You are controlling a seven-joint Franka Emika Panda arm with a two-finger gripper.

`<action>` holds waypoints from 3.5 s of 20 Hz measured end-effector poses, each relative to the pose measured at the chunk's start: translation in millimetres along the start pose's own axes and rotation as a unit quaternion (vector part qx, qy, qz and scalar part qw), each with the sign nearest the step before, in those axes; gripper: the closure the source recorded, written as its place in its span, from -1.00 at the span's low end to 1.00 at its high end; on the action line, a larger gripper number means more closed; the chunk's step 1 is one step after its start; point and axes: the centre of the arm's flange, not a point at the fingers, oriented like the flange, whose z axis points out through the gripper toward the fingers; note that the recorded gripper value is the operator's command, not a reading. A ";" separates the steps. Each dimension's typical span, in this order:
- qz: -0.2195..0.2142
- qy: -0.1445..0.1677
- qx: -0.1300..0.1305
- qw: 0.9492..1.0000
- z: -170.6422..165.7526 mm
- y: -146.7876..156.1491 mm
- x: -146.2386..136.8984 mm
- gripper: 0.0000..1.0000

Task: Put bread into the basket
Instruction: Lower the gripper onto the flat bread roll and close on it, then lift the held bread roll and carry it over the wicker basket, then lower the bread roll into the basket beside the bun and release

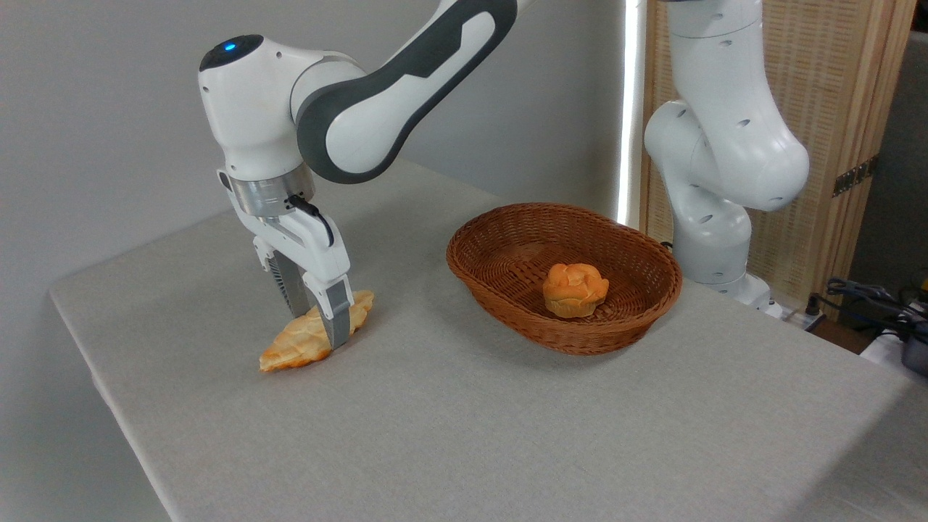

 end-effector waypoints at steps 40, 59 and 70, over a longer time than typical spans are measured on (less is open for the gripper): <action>0.063 -0.102 -0.021 0.993 -120.9 35.3 -112.5 -1.00; 0.098 -0.182 -0.067 0.976 -79.2 60.5 -194.2 -1.00; 0.081 -0.039 0.005 0.996 -126.3 21.8 -165.0 -1.00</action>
